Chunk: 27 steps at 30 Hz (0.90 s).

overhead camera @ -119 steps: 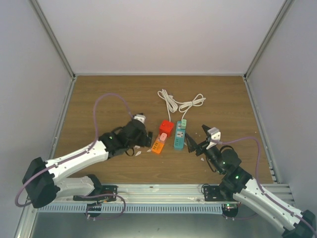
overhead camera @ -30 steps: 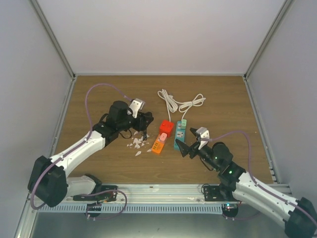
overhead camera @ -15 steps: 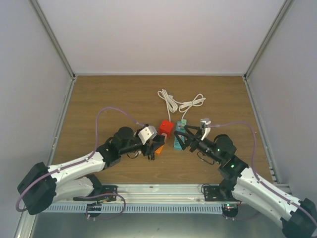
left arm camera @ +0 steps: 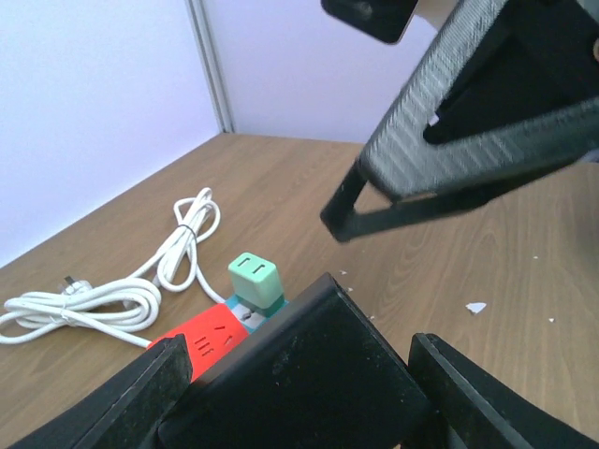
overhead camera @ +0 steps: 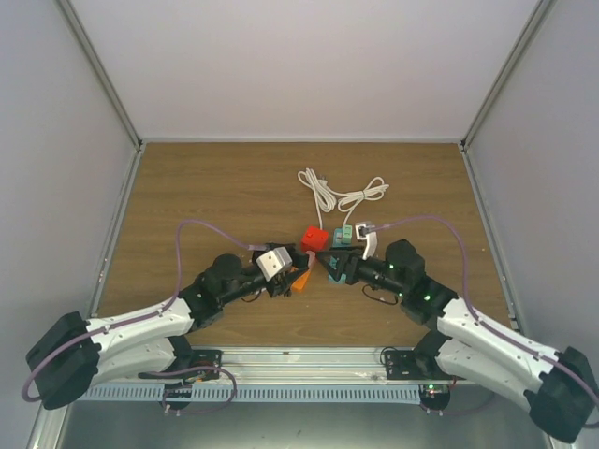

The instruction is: Insert the plug

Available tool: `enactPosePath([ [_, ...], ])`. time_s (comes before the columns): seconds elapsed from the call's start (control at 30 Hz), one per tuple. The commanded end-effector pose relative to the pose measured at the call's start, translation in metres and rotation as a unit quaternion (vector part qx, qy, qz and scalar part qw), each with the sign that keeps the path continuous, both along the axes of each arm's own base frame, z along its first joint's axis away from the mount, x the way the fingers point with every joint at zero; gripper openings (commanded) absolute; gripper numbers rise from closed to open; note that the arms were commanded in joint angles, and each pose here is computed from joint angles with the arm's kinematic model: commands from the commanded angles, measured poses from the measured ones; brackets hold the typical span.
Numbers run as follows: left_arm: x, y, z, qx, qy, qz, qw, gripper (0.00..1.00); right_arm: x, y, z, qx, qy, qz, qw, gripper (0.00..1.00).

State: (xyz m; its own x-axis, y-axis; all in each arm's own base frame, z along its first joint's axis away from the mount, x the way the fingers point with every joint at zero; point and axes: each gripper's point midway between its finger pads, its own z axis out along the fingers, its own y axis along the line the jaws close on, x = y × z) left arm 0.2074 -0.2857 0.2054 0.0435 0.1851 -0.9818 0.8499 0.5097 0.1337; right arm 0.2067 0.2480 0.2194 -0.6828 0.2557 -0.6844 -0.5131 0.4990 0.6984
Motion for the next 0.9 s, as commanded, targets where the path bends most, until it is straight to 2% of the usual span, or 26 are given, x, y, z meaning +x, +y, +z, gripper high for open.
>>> enactPosePath([
  [0.0,0.007,-0.002,0.018,-0.02,-0.043,0.015,0.999,0.48,-0.004,0.017,0.008,-0.021,-0.023,0.023,0.999,0.7],
  [0.27,0.013,-0.006,0.015,-0.012,-0.045,0.021,0.999,0.48,-0.015,0.047,0.009,-0.042,-0.039,0.075,0.996,0.7],
  [0.53,0.011,-0.006,0.017,-0.014,-0.045,0.018,0.999,0.48,-0.011,0.045,0.005,-0.056,-0.037,0.059,0.996,0.69],
  [0.7,0.007,-0.008,0.019,-0.019,-0.045,0.006,0.999,0.49,-0.007,0.044,0.009,-0.057,-0.045,0.05,0.996,0.6],
  [0.87,0.008,-0.01,0.016,-0.016,-0.043,0.004,0.999,0.49,-0.006,0.053,0.005,-0.06,-0.041,0.064,0.995,0.59],
])
